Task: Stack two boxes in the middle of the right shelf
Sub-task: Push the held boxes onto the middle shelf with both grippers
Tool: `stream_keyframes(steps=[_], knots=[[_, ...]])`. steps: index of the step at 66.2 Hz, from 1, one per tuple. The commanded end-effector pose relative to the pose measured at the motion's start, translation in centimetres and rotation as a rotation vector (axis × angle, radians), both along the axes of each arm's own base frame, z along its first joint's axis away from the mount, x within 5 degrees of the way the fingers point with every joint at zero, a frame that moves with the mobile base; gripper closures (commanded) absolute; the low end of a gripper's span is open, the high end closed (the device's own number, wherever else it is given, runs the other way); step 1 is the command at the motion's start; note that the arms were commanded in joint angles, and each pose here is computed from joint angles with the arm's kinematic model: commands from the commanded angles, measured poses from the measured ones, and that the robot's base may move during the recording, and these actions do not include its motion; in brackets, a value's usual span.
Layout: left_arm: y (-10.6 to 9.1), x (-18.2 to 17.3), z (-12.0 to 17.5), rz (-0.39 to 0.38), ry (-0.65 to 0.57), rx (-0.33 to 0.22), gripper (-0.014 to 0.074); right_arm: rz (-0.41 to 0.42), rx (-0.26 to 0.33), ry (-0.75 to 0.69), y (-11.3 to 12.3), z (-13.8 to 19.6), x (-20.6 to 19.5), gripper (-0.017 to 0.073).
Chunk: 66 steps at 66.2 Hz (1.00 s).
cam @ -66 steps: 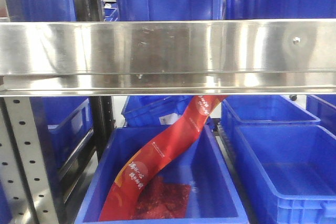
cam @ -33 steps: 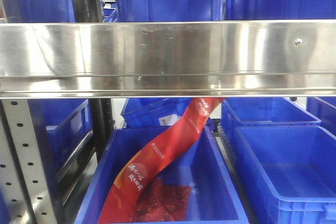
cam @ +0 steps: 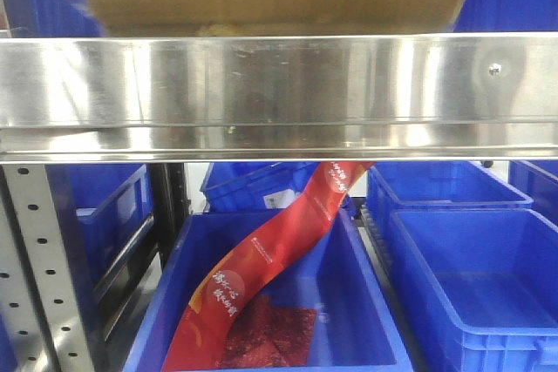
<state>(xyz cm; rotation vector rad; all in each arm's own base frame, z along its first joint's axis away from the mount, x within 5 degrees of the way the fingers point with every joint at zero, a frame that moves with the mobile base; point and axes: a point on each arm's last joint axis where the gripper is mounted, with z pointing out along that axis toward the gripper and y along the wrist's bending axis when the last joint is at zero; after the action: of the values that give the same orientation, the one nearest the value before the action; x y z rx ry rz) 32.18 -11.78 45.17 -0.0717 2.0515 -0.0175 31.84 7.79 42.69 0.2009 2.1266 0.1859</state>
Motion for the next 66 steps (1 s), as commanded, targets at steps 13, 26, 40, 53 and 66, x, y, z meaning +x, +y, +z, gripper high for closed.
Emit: stream_keyframes(steps=[13, 26, 40, 53, 66], knots=[[0.1, 0.5, 0.4, -0.029, -0.057, 0.042, 0.0438, -0.011, -0.002, -0.017, -0.2, -0.2, 1.0, 0.0559], [0.0, 0.9, 0.1, -0.03, -0.053, 0.044, 0.027, -0.01, -0.004, -0.011, -0.1, -0.6, 1.4, 0.0258], [0.3, 0.8, 1.1, -0.021, -0.083, 0.034, 0.0253, -0.009, -0.011, -0.051, -0.3, 0.4, 0.8, 0.0167], [0.5, 0.5, 2.2, -0.009, -0.1, 0.021, 0.0361, 0.036, -0.088, -0.07, -0.5, 1.0, 0.2, 0.0323], [0.5, 0.6, 1.9, -0.01, -0.092, 0.022, 0.0703, 0.05, -0.108, -0.072, -0.4, 0.8, 0.4, 0.0722]])
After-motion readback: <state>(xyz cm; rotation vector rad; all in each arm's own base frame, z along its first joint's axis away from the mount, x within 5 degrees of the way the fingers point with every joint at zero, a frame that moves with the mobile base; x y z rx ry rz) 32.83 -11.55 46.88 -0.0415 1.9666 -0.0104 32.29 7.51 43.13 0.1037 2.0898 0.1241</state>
